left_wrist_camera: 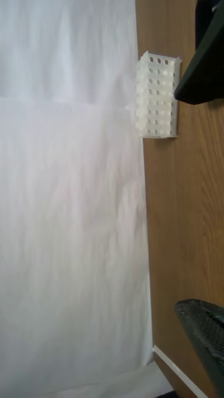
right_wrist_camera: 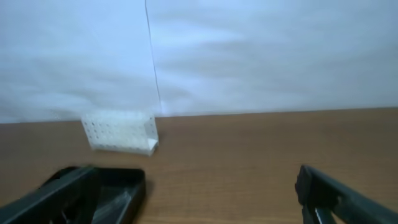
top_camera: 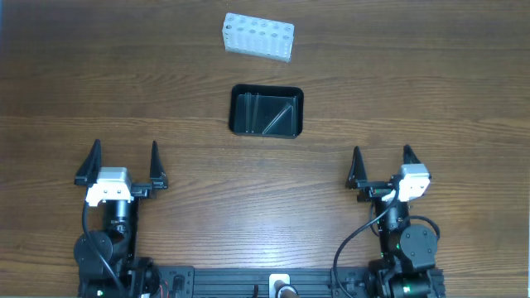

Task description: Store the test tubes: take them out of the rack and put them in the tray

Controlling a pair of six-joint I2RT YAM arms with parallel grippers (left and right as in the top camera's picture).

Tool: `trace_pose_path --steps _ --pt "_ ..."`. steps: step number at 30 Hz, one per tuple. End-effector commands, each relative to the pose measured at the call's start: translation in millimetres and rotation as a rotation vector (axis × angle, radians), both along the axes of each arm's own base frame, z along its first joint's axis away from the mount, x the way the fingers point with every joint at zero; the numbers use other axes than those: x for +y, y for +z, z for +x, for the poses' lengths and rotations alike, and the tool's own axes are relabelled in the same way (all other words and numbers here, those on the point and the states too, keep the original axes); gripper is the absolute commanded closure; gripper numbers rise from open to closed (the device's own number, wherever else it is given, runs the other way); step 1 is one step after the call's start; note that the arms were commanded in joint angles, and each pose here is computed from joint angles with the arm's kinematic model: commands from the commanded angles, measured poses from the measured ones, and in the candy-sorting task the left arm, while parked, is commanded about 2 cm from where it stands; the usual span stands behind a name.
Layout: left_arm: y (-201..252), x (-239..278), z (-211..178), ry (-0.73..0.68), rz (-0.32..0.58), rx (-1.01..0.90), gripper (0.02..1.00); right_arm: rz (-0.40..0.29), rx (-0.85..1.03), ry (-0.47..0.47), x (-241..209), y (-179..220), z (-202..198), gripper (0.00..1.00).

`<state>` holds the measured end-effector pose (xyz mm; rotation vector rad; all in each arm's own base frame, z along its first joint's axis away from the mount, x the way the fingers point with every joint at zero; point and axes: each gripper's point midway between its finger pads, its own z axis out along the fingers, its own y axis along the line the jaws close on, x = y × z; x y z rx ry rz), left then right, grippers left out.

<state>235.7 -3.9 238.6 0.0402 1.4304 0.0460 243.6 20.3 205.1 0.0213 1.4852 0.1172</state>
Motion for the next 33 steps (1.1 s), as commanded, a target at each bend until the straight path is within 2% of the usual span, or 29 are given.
trace_pose_path --steps 1,5,11,16,19,25,30,33 --pt "1 -1 -1 -0.004 0.015 -0.009 0.018 -0.031 -0.042 -0.071 -16 1 1 0.009" --pt "1 -1 -1 -0.004 0.015 -0.009 0.018 -0.037 -0.043 -0.170 -37 2 0 0.009" --pt "1 -1 -1 -0.004 0.015 -0.009 0.018 -0.123 -0.016 -0.183 -39 -4 1 0.009" --pt "1 -1 -1 -0.004 0.015 -0.009 0.018 -0.236 0.044 -0.215 -45 -17 1 0.007" --pt "1 -1 -1 -0.004 0.015 -0.009 0.018 -0.239 0.053 -0.244 -51 -19 0 0.009" --pt "1 -1 -1 -0.004 0.015 -0.009 0.018 -0.248 0.143 -0.235 -51 -41 0 0.007" --pt "1 -1 -1 -0.004 0.015 -0.009 0.018 -0.248 0.146 -0.243 -53 -41 0 0.009" --pt "1 -1 -1 -0.004 0.015 -0.009 0.018 -0.198 0.149 -0.241 -52 -43 0 0.007"
